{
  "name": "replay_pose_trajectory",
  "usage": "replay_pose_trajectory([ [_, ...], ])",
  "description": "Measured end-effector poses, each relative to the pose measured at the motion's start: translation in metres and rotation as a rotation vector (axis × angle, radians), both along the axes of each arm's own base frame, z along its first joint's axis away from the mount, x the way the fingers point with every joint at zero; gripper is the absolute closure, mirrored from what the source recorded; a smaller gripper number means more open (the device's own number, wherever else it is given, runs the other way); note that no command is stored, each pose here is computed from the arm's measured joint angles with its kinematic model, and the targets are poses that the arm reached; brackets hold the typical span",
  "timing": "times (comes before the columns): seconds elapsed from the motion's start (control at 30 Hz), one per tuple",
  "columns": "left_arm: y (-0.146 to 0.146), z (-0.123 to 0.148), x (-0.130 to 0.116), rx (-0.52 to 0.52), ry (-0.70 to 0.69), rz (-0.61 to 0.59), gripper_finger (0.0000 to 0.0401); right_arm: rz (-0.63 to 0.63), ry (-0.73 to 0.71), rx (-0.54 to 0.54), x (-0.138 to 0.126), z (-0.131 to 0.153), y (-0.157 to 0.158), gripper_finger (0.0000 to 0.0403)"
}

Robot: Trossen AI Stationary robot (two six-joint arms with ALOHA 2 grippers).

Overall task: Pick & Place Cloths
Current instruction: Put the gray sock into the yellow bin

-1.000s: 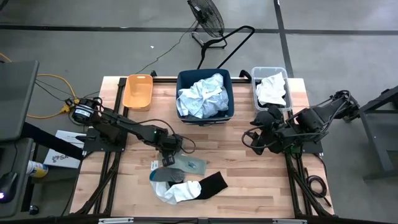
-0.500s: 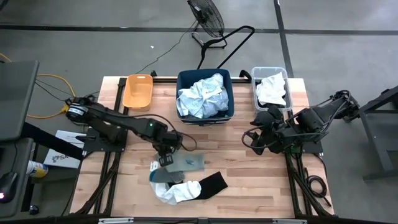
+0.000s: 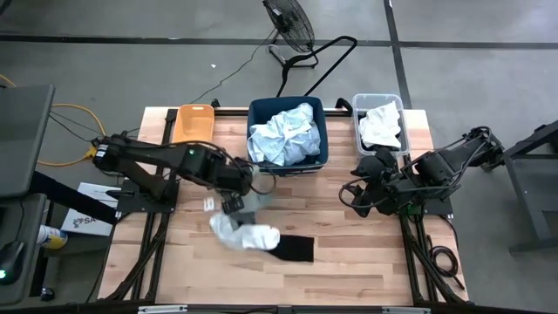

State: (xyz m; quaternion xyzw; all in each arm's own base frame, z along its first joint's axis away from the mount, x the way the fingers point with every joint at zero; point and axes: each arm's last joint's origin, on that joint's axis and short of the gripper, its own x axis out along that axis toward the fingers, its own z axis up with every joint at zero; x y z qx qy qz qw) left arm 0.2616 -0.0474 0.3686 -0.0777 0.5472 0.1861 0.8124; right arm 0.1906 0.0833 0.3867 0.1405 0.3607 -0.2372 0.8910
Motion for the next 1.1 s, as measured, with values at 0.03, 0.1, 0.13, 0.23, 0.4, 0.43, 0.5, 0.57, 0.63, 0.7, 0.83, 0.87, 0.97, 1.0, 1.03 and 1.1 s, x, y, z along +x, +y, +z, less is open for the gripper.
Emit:
replay_pose_trajectory([
  [0.03,0.001,0.006,-0.003,0.011,-0.001,0.011,0.0399,0.000,0.000,0.000,0.000,0.000,0.000,0.0190],
  [0.1,0.002,0.017,-0.007,0.014,-0.009,0.025,0.0399,0.000,0.000,0.000,0.000,0.000,0.000,0.0190],
  [0.13,0.003,0.023,-0.009,0.016,-0.015,0.029,0.0399,0.000,0.000,0.000,0.000,0.000,0.000,0.0190],
  [0.23,0.004,0.037,-0.014,0.010,-0.042,0.033,0.0399,-0.001,0.000,0.001,0.000,0.000,0.000,0.0190],
  [0.4,0.004,0.053,-0.018,0.001,-0.090,-0.002,0.0399,-0.006,-0.003,0.006,0.000,0.000,0.000,0.0190],
  [0.43,0.004,0.054,-0.018,-0.007,-0.097,-0.007,0.0399,-0.009,-0.005,0.009,0.000,0.000,0.000,0.0190],
  [0.5,0.004,0.054,-0.018,-0.032,-0.100,-0.009,0.0399,-0.014,-0.008,0.013,0.000,0.000,0.000,0.0190],
  [0.57,0.003,0.053,-0.016,-0.043,-0.102,0.012,0.0399,-0.014,-0.008,0.012,0.000,0.000,0.000,0.0190],
  [0.63,0.003,0.052,-0.013,-0.046,-0.109,0.051,0.0399,-0.013,-0.008,0.010,0.000,0.000,0.000,0.0190],
  [0.7,0.004,0.051,-0.013,-0.024,-0.119,0.114,0.0399,-0.016,-0.010,0.009,0.000,0.000,0.000,0.0190],
  [0.83,0.007,0.055,-0.020,-0.001,-0.156,0.178,0.0399,-0.019,-0.012,0.014,0.000,0.000,0.000,0.0190],
  [0.87,0.007,0.056,-0.020,-0.009,-0.170,0.195,0.0399,-0.019,-0.012,0.015,0.000,0.000,0.000,0.0190],
  [0.97,0.008,0.060,-0.023,-0.033,-0.202,0.229,0.0399,-0.019,-0.012,0.016,0.000,0.000,0.000,0.0190],
  [1.0,0.008,0.060,-0.024,-0.043,-0.210,0.240,0.0399,-0.019,-0.011,0.016,0.000,0.000,0.000,0.0190],
  [1.03,0.008,0.061,-0.024,-0.055,-0.222,0.258,0.0399,-0.018,-0.011,0.017,0.000,0.000,0.000,0.0190],
  [1.1,0.008,0.064,-0.027,-0.096,-0.250,0.284,0.0399,-0.019,-0.011,0.018,0.000,0.000,0.000,0.0190],
])
